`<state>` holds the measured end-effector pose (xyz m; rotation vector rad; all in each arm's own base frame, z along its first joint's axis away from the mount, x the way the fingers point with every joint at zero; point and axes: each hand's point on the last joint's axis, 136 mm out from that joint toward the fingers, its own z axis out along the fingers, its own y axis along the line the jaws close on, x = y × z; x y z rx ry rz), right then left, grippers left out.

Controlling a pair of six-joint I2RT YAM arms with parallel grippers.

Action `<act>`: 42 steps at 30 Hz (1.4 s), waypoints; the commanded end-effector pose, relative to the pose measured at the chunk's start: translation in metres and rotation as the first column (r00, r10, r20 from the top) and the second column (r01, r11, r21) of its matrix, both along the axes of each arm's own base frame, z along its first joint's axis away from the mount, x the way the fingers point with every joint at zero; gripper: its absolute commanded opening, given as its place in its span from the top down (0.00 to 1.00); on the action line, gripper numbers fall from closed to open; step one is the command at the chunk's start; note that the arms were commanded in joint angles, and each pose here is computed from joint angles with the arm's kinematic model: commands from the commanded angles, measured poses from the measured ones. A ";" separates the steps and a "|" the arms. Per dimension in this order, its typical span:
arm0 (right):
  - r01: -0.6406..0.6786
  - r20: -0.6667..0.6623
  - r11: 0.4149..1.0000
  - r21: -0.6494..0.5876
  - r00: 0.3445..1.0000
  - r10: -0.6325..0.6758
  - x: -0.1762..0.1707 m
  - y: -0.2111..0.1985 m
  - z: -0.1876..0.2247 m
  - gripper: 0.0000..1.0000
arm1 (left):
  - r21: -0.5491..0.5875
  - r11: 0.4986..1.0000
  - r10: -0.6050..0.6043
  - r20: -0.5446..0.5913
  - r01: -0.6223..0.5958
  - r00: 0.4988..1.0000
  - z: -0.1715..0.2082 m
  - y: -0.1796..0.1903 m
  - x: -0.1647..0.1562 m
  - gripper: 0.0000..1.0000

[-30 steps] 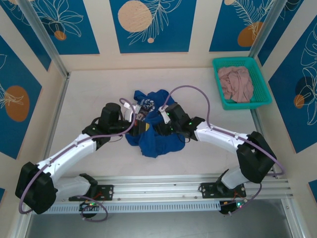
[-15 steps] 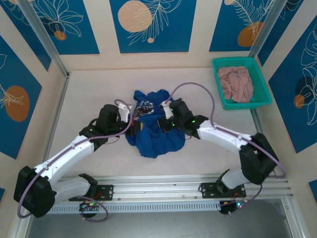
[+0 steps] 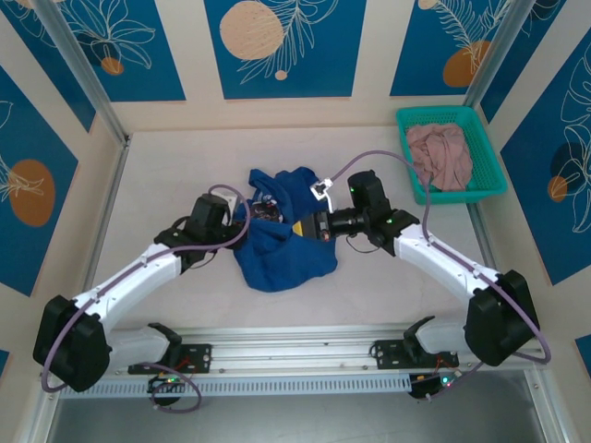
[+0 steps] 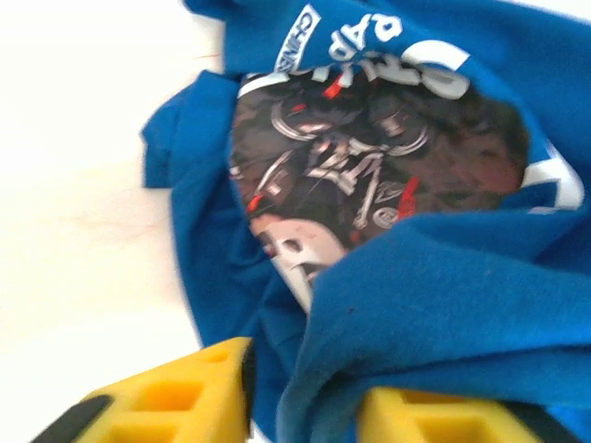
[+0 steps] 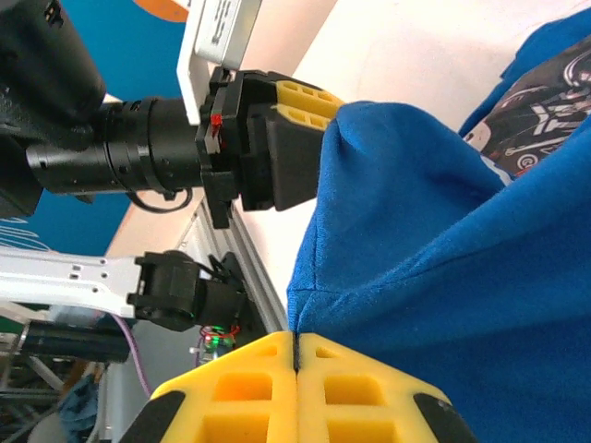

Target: Fold the inside-out t-shirt

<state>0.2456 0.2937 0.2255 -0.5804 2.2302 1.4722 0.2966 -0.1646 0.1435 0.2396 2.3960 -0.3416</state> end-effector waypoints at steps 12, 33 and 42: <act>0.048 -0.091 0.996 0.070 0.995 -0.041 0.017 0.007 0.001 1.00 | -0.250 0.949 -0.206 -0.026 0.193 0.978 0.030 -0.061 -0.078 0.53; 0.104 -0.063 0.992 0.070 0.993 -0.100 0.019 -0.003 0.001 1.00 | -0.196 0.966 -0.179 -0.050 0.166 0.983 -0.023 -0.109 0.003 0.75; 0.265 0.004 0.964 -0.027 0.964 -0.265 0.036 -0.043 0.008 1.00 | -0.420 0.811 -0.328 0.249 0.407 0.911 0.072 -0.092 -0.031 1.00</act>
